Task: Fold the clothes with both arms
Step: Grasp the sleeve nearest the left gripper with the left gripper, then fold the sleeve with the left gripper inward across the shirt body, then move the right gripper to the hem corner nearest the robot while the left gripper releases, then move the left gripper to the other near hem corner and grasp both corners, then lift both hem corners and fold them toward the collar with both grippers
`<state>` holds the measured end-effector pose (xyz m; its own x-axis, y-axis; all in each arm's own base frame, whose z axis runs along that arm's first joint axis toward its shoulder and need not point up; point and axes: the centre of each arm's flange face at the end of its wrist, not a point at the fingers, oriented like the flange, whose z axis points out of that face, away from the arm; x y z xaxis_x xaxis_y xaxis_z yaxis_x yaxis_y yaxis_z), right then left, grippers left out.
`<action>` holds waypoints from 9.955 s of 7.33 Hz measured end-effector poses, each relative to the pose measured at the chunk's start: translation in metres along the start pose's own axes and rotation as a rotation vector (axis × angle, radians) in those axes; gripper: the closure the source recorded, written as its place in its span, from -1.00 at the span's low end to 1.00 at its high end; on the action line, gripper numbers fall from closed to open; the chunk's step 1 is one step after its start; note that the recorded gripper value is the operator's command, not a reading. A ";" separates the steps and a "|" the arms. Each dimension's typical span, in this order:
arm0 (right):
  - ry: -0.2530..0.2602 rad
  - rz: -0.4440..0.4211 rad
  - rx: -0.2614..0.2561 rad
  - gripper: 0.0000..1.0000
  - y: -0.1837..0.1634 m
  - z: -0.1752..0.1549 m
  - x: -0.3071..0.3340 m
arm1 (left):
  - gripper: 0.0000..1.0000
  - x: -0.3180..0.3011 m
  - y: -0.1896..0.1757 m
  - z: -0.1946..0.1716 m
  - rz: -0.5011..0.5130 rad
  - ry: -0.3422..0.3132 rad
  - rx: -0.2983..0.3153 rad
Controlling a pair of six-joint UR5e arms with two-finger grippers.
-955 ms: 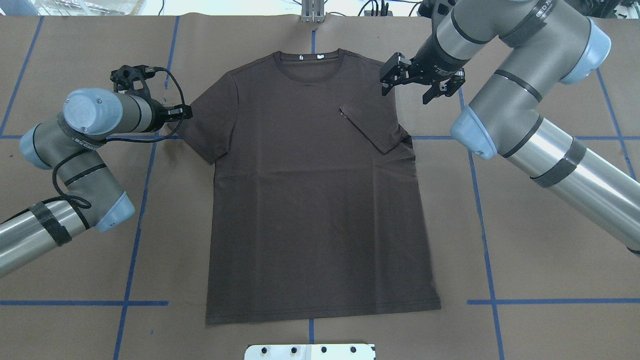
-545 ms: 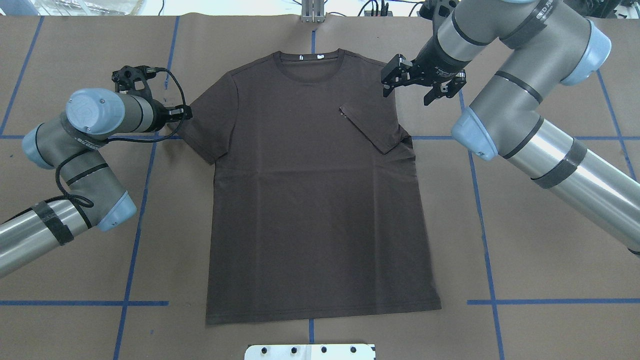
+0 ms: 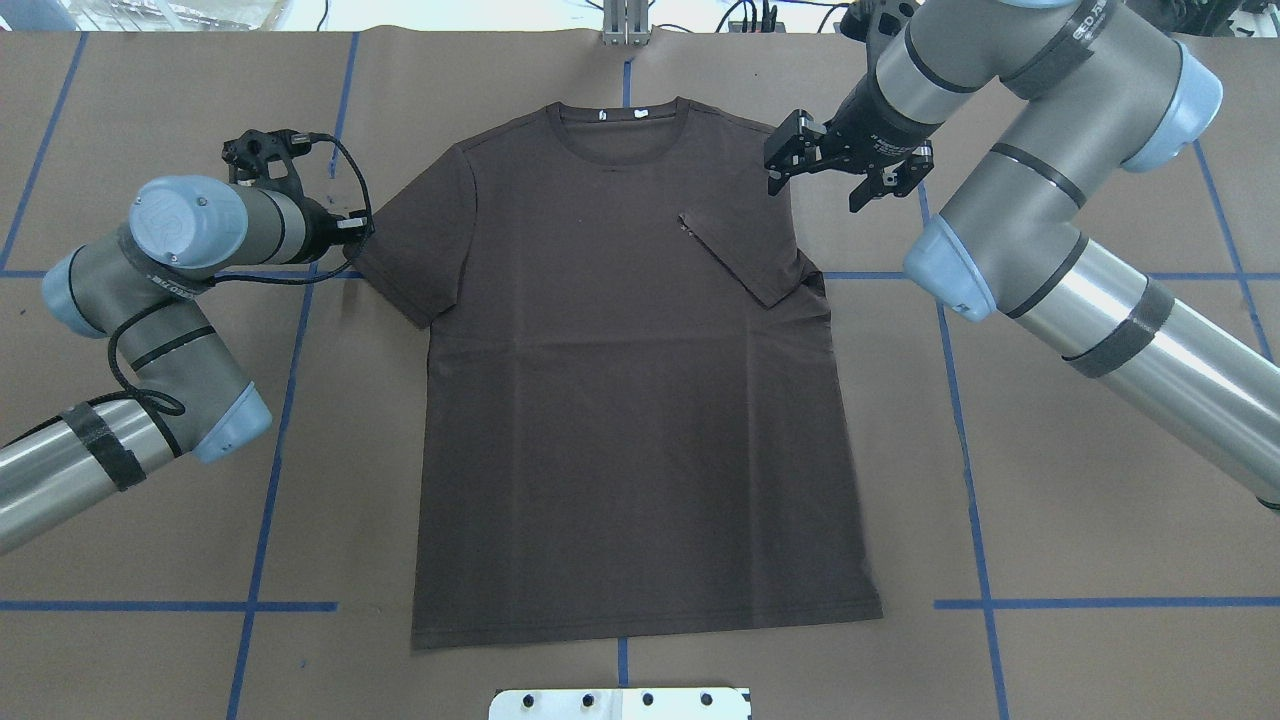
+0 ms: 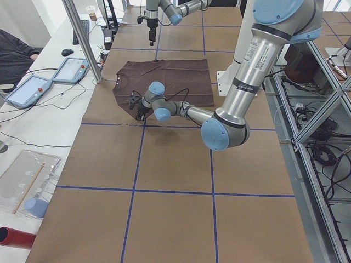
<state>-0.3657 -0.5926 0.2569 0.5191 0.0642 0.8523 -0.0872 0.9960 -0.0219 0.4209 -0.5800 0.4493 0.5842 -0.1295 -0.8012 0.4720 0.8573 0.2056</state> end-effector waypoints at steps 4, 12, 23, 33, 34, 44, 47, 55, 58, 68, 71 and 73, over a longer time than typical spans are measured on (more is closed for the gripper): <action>0.002 0.003 0.000 -1.00 0.000 -0.001 0.004 | 1.00 0.035 0.004 -0.022 0.005 -0.036 -0.032; -0.004 0.003 0.004 -1.00 -0.002 -0.006 0.004 | 0.28 0.262 -0.004 -0.008 -0.072 -0.056 -0.098; 0.123 0.054 -0.026 -1.00 0.262 0.086 0.052 | -1.00 0.176 0.043 -0.180 0.076 0.041 -0.224; 0.148 0.067 -0.010 1.00 0.390 0.132 0.104 | -1.00 0.172 0.043 -0.213 0.077 0.062 -0.212; 0.148 0.068 -0.009 1.00 0.389 0.130 0.105 | -1.00 0.171 0.043 -0.213 0.076 0.061 -0.212; 0.078 -0.001 -0.009 1.00 0.383 0.098 0.085 | -1.00 0.111 0.068 -0.210 -0.015 0.001 -0.245; 0.032 -0.173 -0.045 1.00 0.360 0.069 0.081 | -0.99 0.096 0.187 -0.203 -0.230 -0.041 -0.315; -0.010 -0.246 -0.072 1.00 0.347 0.054 0.073 | -0.54 0.105 0.364 -0.202 -0.361 -0.232 -0.398; -0.010 -0.244 -0.070 1.00 0.346 0.053 0.073 | 0.23 0.105 0.369 -0.201 -0.359 -0.239 -0.402; -0.046 -0.234 -0.069 1.00 0.341 0.034 0.066 | 1.00 0.115 0.336 -0.253 -0.360 -0.213 -0.407; -0.091 -0.233 -0.150 1.00 0.363 -0.014 0.078 | 1.00 0.122 0.325 -0.301 -0.303 -0.162 -0.444; -0.113 -0.233 -0.214 1.00 0.378 -0.035 0.082 | 1.00 0.126 0.334 -0.339 -0.256 -0.131 -0.509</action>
<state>-0.3266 -0.2084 0.3000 0.4058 -0.1621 0.8995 0.2097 0.9744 0.0810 0.4287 -0.1409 0.2266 0.5854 -0.3967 -0.7070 0.2510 0.9180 -0.3071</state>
